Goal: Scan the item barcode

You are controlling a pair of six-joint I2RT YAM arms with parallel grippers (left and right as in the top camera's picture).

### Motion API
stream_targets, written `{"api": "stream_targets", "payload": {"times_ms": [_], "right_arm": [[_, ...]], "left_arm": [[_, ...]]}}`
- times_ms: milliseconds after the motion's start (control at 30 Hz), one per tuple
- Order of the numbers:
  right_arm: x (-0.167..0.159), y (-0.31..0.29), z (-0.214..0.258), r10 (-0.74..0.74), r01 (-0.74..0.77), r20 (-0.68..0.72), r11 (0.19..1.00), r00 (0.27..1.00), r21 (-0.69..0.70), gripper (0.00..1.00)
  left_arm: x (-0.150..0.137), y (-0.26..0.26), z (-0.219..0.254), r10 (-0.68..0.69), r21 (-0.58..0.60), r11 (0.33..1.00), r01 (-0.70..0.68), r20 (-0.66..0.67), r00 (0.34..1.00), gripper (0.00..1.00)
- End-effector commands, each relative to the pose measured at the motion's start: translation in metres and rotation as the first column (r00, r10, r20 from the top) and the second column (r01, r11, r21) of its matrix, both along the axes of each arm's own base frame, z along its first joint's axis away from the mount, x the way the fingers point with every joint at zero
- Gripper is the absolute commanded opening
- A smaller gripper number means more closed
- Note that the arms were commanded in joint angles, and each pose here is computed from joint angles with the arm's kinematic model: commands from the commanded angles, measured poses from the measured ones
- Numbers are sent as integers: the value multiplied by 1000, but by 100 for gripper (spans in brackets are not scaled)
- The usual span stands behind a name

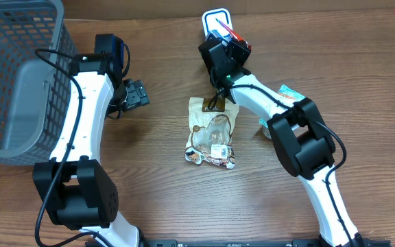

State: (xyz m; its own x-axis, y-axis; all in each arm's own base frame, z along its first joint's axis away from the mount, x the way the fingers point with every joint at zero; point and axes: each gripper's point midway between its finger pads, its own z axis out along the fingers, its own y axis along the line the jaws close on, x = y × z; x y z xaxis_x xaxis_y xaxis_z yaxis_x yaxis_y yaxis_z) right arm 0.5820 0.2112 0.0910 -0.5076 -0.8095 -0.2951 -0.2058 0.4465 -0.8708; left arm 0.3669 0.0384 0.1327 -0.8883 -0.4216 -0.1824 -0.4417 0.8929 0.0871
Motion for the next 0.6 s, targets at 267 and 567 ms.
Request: {"api": "stream_targets", "payload": {"times_ms": [267, 567], "right_arm": [[-49, -30, 181, -169, 64, 161, 855, 972, 515, 3], [-107, -121, 162, -167, 304, -260, 651, 951, 695, 3]], "left_arm": [[3, 2, 3, -18, 13, 1000, 18, 6, 1000, 100], [3, 2, 3, -18, 13, 1000, 18, 6, 1000, 100]]}}
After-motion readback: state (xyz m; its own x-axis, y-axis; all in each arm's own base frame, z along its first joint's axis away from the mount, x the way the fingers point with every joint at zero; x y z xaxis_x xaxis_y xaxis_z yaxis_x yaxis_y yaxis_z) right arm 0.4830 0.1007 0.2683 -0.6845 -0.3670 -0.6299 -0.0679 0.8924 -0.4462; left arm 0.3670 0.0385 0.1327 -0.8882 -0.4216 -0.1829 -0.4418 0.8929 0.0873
